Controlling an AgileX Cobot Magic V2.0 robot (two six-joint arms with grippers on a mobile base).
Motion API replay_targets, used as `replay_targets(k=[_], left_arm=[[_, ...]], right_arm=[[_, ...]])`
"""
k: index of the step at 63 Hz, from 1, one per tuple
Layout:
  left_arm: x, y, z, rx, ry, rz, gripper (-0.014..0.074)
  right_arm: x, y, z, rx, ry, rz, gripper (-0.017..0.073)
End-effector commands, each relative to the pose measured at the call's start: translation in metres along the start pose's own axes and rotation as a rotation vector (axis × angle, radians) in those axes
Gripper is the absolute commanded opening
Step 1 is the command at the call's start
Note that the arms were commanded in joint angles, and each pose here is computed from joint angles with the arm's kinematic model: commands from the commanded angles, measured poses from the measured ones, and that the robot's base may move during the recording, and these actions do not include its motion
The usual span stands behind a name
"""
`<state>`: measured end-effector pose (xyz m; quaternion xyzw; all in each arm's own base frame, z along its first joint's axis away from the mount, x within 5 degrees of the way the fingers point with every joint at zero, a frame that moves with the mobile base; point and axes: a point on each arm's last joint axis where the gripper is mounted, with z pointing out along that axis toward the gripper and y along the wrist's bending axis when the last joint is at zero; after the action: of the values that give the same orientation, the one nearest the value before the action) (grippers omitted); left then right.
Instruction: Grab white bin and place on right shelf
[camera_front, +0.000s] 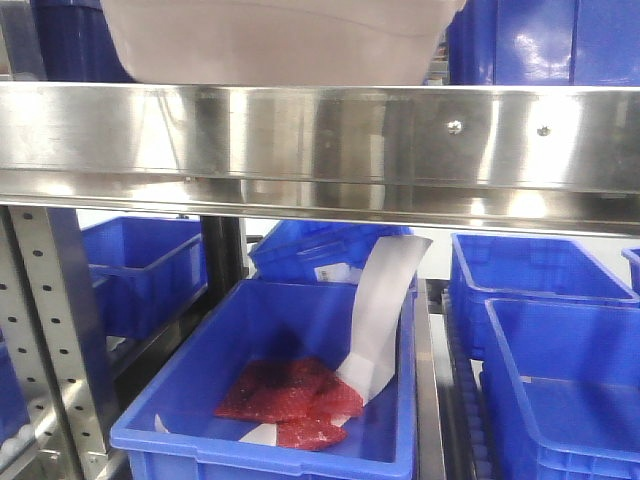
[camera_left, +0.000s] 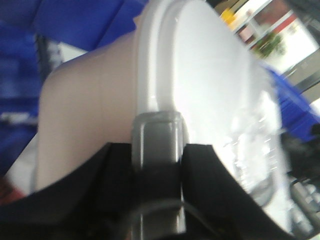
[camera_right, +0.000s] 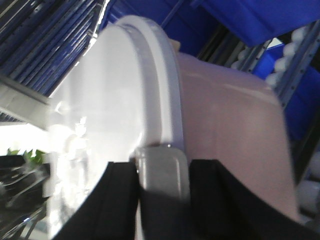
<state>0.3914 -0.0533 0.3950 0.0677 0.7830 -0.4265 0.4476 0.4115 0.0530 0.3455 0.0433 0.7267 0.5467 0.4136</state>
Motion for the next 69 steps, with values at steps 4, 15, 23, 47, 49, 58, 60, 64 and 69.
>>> replay_targets(k=[4,15,23,47,49,58,60,64,69], left_arm=[[0.0,-0.037,-0.003,0.135,0.035,0.059,0.0369],[-0.002,-0.035,-0.003,0.112,0.006,0.058,0.0549],[-0.005,-0.032,-0.005,0.098,-0.007,0.056,0.0547],[-0.037,-0.05,-0.027,-0.054,-0.016,0.354,0.0547],[-0.04,-0.053,-0.03,-0.07,-0.015,0.386,0.0545],[-0.049,-0.065,-0.041,-0.127,0.009,0.501,0.0524],[-0.05,-0.068,-0.044,-0.131,0.01,0.516,0.0517],[-0.051,-0.072,-0.047,-0.13,0.012,0.53,0.0503],[-0.052,-0.082,-0.053,-0.119,0.011,0.548,0.0468]], right_arm=[[0.009,0.067,-0.003,-0.311,0.1,-0.054,0.0597],[0.007,0.065,-0.005,-0.306,0.086,-0.097,0.0631],[0.001,0.06,-0.009,-0.271,0.06,-0.105,0.0632],[-0.035,0.07,-0.031,-0.005,0.108,-0.46,0.0632],[-0.036,0.073,-0.032,0.013,0.117,-0.483,0.0632],[-0.044,0.085,-0.041,0.113,0.145,-0.573,0.0632],[-0.044,0.089,-0.043,0.125,0.146,-0.597,0.0632],[-0.045,0.095,-0.047,0.139,0.144,-0.627,0.0631],[-0.044,0.106,-0.053,0.14,0.134,-0.654,0.06]])
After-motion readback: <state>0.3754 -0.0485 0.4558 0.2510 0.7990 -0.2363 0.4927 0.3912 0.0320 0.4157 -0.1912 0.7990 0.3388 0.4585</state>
